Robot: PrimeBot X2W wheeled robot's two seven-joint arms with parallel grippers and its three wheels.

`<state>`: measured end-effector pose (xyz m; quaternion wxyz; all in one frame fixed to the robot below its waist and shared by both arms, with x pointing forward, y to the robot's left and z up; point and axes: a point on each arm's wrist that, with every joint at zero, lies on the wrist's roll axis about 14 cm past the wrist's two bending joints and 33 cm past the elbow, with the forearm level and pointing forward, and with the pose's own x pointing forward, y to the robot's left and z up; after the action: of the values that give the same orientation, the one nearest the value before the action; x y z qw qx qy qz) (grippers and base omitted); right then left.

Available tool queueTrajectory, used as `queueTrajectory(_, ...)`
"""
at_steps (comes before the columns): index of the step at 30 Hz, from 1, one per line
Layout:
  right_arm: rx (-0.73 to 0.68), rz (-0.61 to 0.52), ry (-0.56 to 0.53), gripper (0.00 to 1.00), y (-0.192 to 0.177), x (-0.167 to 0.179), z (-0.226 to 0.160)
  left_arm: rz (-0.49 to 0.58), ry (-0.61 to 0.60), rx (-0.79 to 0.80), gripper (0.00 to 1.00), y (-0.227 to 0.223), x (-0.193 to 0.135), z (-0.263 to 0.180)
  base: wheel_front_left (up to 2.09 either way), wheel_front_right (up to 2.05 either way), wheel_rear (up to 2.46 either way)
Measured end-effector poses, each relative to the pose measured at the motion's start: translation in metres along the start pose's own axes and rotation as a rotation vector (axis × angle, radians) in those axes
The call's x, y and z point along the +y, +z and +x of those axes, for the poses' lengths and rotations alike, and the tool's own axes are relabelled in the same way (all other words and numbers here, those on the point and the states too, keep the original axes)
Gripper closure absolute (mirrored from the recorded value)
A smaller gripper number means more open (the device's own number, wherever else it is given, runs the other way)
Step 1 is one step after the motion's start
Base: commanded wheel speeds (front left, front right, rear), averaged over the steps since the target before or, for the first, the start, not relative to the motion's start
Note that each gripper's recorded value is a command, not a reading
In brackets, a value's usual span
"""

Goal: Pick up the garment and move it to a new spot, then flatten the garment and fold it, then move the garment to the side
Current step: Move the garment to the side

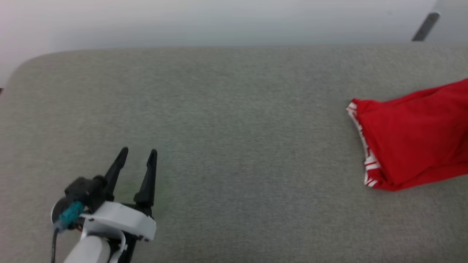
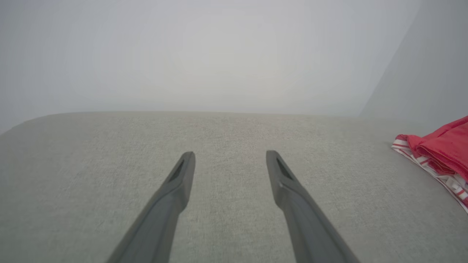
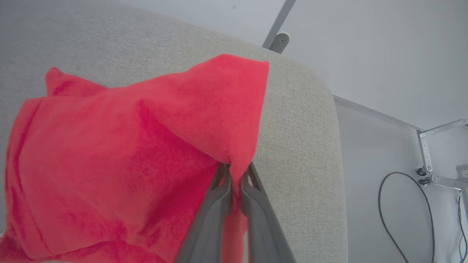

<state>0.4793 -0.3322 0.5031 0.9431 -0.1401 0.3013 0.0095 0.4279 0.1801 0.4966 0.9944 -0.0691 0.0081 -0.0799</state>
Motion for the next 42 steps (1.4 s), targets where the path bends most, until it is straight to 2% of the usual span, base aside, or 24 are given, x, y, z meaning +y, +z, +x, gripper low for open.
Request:
queueTrajectory(13, 0.025, -0.083, -0.208, 1.00, -0.021, -0.086, -0.012, 0.002, -0.208, 0.042, 0.00, -0.025, -0.054, 0.065, 0.00, 0.00, 0.00)
queueTrajectory(21, 0.089, -0.175, -0.309, 1.00, -0.044, -0.126, -0.007, -0.011, -0.266, 0.090, 0.00, -0.051, -0.068, 0.086, 0.00, 0.00, 0.00)
queueTrajectory(31, 0.186, -0.301, -0.363, 1.00, -0.070, -0.140, 0.018, -0.005, -0.254, 0.136, 0.00, -0.071, -0.056, 0.092, 0.00, 0.00, 0.00)
queueTrajectory(42, 0.208, -0.254, -0.345, 1.00, -0.092, -0.120, 0.044, 0.002, -0.233, 0.157, 0.00, -0.079, -0.045, 0.092, 0.00, 0.00, 0.00)
